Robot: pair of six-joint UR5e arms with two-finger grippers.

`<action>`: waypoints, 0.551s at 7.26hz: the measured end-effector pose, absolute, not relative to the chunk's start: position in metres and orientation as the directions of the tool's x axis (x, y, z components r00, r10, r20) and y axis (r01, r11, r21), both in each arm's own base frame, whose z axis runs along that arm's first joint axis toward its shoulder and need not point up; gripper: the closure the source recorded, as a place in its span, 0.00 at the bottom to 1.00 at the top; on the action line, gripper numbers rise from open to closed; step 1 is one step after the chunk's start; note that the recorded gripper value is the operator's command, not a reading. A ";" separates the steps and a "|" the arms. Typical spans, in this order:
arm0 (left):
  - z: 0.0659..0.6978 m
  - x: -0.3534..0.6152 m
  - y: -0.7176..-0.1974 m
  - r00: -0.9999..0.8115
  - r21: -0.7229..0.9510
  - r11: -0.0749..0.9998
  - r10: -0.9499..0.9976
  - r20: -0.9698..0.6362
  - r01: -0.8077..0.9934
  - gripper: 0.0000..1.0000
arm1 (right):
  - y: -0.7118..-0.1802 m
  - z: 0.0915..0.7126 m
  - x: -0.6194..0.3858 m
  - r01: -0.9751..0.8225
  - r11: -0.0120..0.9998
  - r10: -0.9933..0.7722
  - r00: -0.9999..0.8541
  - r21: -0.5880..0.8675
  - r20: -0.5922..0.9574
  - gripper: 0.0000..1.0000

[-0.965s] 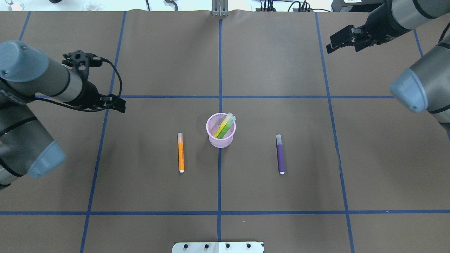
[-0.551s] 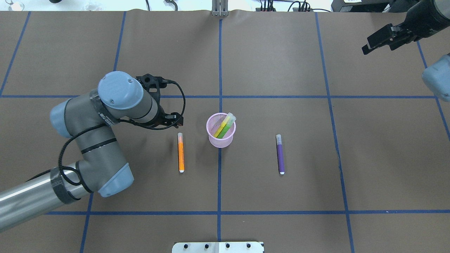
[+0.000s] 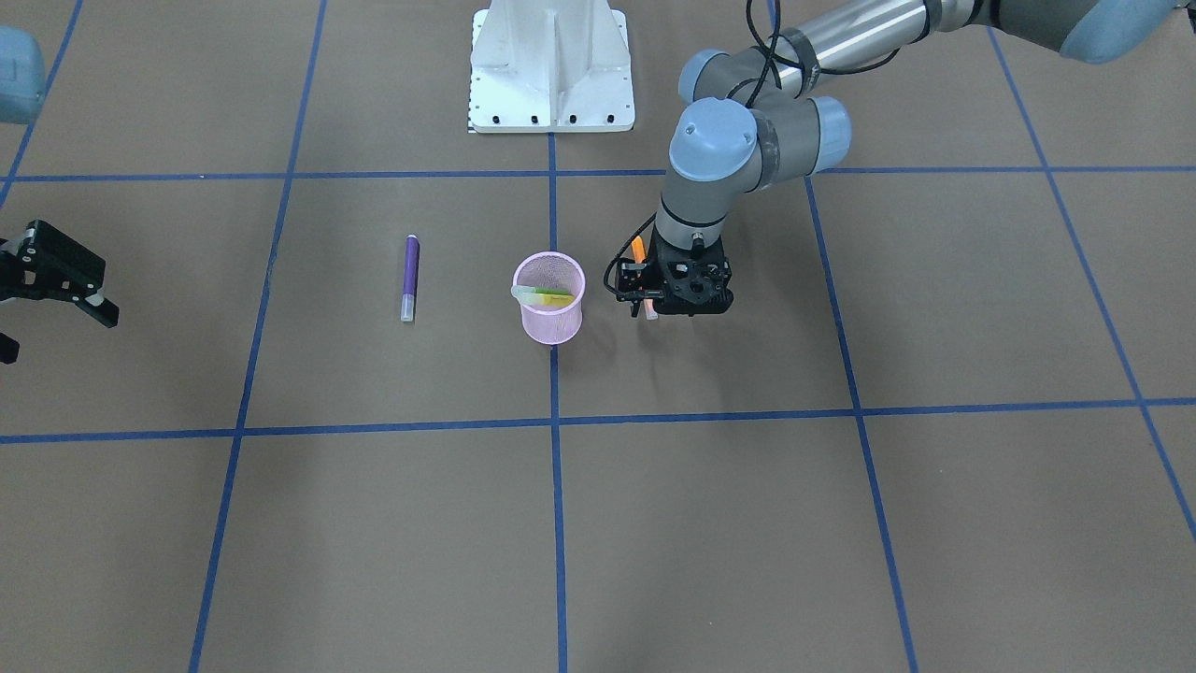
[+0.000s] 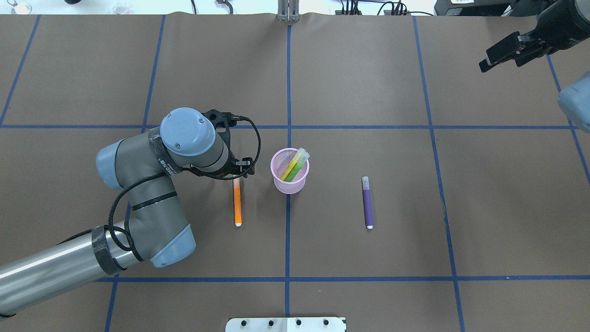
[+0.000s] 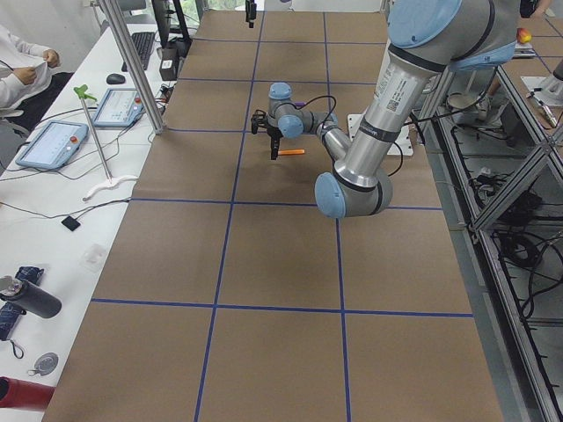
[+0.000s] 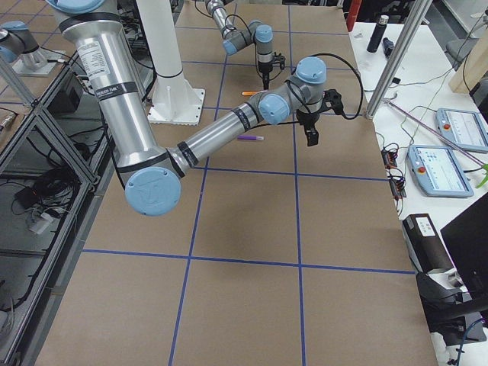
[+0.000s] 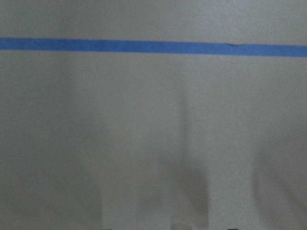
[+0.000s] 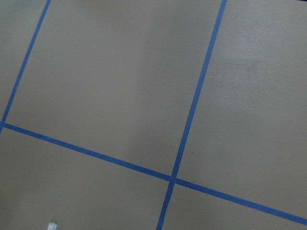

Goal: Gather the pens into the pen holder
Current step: 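Lower the left gripper onto the orange pen and grasp it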

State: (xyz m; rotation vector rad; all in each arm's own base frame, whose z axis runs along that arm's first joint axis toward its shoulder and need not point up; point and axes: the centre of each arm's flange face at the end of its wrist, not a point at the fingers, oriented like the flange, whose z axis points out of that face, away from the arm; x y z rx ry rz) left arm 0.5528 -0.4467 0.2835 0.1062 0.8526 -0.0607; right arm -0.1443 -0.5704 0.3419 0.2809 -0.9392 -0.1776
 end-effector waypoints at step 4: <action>0.283 0.562 -0.436 0.659 0.073 0.993 -0.003 -0.752 0.088 0.64 | -0.570 0.341 -0.144 0.027 0.949 -0.271 0.579 0.314 0.769 0.00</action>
